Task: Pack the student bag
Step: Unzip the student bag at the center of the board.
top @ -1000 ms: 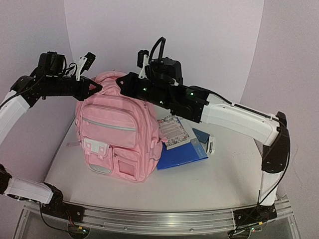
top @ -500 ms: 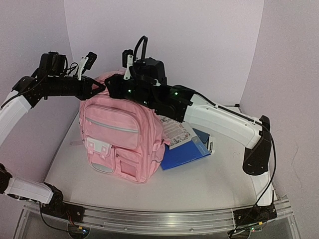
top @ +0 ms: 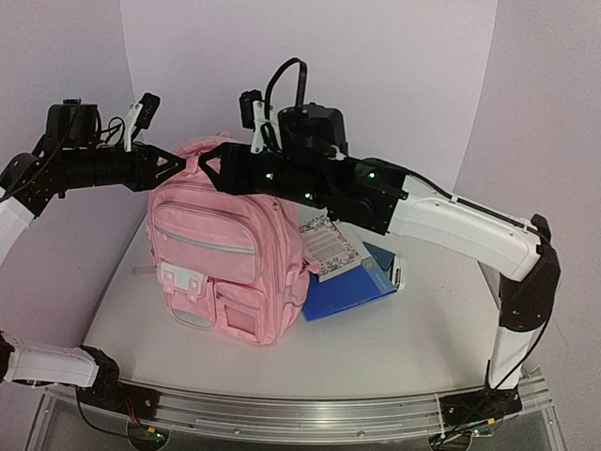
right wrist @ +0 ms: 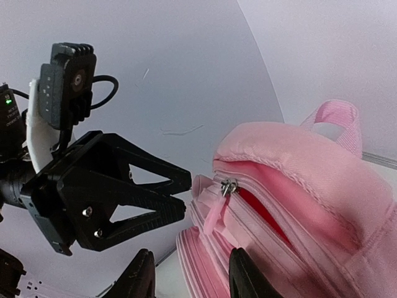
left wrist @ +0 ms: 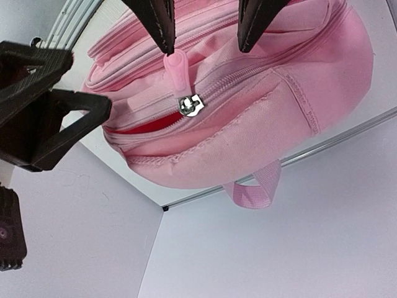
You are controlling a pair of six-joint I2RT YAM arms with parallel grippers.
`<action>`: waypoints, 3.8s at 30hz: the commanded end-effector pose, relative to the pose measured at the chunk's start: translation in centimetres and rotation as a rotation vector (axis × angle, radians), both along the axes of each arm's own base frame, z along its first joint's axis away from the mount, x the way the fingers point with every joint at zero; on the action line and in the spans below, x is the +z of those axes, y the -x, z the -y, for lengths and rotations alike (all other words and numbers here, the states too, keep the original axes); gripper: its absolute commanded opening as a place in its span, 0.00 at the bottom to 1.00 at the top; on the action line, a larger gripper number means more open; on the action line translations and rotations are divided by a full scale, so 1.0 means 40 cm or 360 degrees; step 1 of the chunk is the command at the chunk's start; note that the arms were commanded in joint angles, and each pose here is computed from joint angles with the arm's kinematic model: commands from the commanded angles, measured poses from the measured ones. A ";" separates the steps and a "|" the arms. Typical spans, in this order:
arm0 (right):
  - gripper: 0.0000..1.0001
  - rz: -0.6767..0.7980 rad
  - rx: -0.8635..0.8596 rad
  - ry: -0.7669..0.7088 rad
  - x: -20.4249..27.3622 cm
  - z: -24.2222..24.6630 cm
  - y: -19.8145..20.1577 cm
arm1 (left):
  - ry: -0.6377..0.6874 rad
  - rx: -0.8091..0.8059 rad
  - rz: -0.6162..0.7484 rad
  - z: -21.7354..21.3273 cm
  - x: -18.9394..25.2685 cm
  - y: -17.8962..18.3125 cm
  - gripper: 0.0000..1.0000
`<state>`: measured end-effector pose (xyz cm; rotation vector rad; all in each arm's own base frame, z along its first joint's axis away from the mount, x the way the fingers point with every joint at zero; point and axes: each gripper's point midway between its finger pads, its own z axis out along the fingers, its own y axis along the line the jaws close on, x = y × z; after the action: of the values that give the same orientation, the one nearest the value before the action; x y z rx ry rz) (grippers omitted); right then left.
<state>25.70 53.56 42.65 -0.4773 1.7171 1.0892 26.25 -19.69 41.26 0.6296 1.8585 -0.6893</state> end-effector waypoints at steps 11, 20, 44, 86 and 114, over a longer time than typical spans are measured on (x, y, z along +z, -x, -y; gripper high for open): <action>0.58 -0.0095 -0.0030 0.0084 -0.073 0.132 0.003 | 0.0150 -0.0174 -0.0265 0.056 0.019 0.031 0.43; 0.57 -0.0106 -0.0029 0.0176 -0.138 0.123 -0.002 | 0.0087 -0.0117 -0.0256 0.055 0.002 -0.006 0.47; 0.29 -0.0041 -0.0009 0.0263 -0.171 0.106 -0.010 | 0.0076 -0.0125 -0.0233 0.088 0.009 -0.072 0.13; 0.00 0.0016 -0.0524 0.0476 -0.232 0.242 -0.096 | 0.0203 0.0721 -0.0500 -0.217 -0.114 -0.080 0.00; 0.00 0.0017 -0.0492 0.0454 -0.220 0.233 -0.090 | 0.0137 0.0083 -0.0199 -0.090 0.020 -0.040 0.51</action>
<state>29.04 45.54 34.98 -0.3728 1.8278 0.7018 27.92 -15.03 40.81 0.3928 1.9820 -0.7734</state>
